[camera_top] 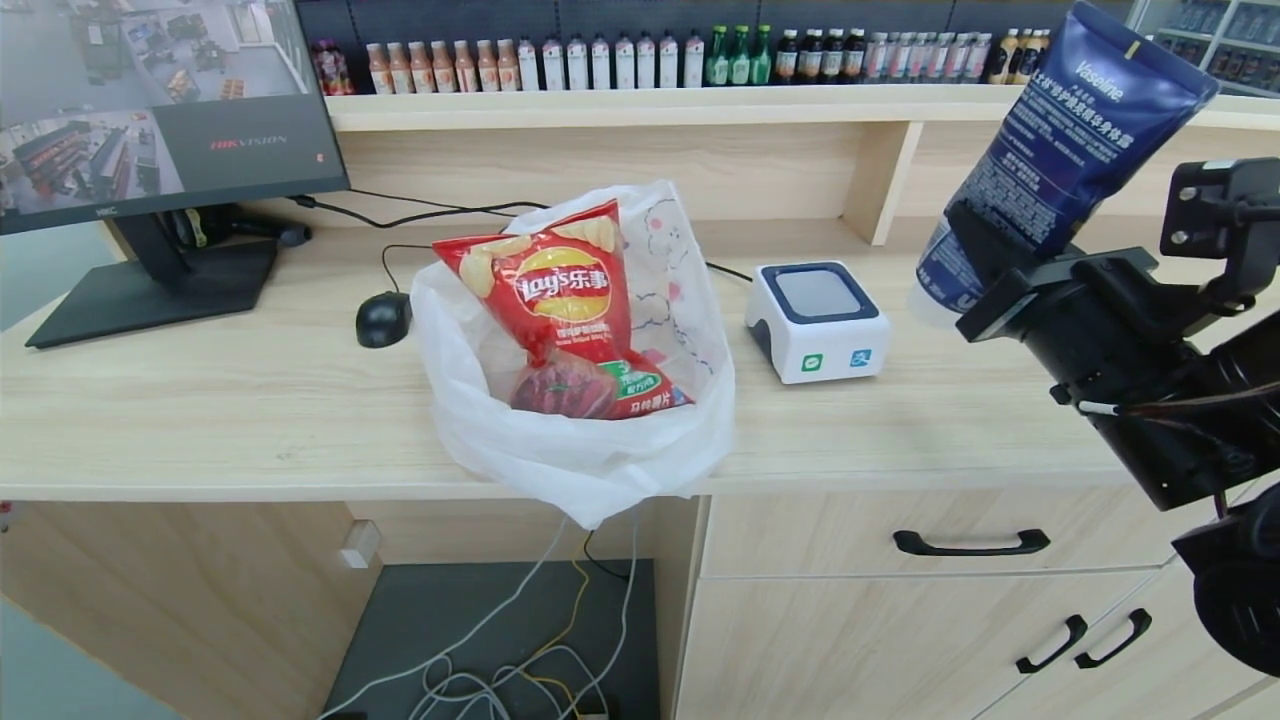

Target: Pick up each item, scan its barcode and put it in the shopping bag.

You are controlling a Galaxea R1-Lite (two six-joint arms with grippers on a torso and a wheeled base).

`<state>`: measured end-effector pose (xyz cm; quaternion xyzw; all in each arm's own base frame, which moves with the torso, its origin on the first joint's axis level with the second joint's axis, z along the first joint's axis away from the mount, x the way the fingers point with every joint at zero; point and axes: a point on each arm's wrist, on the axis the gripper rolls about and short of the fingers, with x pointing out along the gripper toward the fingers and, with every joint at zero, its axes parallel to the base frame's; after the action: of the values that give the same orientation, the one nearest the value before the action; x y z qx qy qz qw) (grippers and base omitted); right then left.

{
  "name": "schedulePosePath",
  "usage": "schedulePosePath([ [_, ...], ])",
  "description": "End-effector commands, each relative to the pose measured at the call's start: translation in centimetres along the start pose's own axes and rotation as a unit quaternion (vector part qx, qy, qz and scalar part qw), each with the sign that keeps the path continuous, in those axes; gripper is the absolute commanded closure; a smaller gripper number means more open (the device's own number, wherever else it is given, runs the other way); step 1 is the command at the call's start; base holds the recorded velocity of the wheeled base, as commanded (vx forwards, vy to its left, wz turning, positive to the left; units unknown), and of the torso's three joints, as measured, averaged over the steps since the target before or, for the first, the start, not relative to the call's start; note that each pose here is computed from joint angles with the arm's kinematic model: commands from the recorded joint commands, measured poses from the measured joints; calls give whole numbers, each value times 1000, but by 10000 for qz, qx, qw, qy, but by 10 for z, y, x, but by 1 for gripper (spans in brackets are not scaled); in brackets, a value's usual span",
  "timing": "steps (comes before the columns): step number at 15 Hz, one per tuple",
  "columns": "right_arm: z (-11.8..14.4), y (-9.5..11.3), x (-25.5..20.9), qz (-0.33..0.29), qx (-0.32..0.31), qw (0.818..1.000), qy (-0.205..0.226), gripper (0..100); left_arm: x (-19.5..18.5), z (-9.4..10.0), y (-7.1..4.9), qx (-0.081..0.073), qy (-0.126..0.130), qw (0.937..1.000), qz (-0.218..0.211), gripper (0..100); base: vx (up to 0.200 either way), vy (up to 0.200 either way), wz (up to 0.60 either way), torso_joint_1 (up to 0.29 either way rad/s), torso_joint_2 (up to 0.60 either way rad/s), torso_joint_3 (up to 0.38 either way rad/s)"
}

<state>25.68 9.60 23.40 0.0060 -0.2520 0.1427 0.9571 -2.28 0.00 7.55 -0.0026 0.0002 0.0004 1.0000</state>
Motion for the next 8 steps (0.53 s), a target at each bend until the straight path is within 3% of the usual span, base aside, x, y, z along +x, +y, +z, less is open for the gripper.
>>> schedulePosePath([
  [1, 2, 0, 0, 16, 4, 10000, -35, 100, 0, 0, 0, -5, -2, 10000, 3, 0, 200, 200, 0, 2, -2, 7],
  [2, 2, 1, 1, 22, 15, 10000, -43, 100, 0, 0, 0, -5, -2, 10000, 3, 0, 200, 200, 0, -2, 7, 2],
  [8, 10, 0, -2, 26, 31, 9999, -151, 100, 0, 0, 0, -5, -2, 10000, 3, 0, 0, 200, 0, 3, 2, 4],
])
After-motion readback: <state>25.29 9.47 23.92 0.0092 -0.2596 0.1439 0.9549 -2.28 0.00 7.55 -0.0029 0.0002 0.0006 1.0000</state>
